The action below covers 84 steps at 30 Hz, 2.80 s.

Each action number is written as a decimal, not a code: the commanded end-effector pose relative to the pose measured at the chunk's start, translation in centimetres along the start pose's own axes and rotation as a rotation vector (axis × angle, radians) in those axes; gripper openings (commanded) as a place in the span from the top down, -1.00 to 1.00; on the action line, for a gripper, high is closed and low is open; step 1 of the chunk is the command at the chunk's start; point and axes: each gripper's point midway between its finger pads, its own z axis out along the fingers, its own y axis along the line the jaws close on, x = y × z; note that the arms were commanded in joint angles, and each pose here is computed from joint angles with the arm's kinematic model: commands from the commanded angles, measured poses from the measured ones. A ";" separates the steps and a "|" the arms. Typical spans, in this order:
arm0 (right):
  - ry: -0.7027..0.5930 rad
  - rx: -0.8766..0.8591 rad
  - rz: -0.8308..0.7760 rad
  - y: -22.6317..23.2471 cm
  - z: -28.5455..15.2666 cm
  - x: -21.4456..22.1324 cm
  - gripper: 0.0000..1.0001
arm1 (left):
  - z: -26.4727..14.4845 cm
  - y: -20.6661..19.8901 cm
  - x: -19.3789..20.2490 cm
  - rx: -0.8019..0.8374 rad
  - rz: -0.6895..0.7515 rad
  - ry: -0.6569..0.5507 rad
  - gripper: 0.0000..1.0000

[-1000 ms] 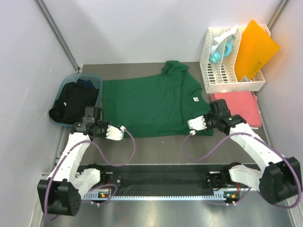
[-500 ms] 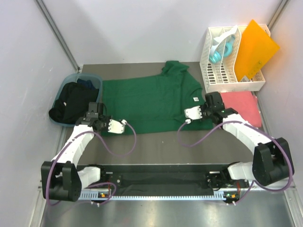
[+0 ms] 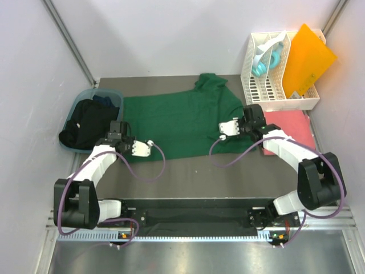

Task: Fold and stack the t-shirts
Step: Fold the flattened tshirt in 1/3 of the way

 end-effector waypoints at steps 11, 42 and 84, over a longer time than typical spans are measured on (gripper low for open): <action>0.013 0.151 0.059 -5.8 1.1 0.2 1.00 | 1.1 1.2 0.9 -0.043 -0.053 0.050 1.00; 0.019 0.273 0.097 -8.6 3.7 -1.5 0.61 | 4.2 1.4 2.0 -0.074 -0.107 0.136 1.00; -0.235 -0.358 0.213 2.6 3.3 -14.9 0.48 | 1.5 3.4 -5.4 -0.136 -0.163 -0.041 0.10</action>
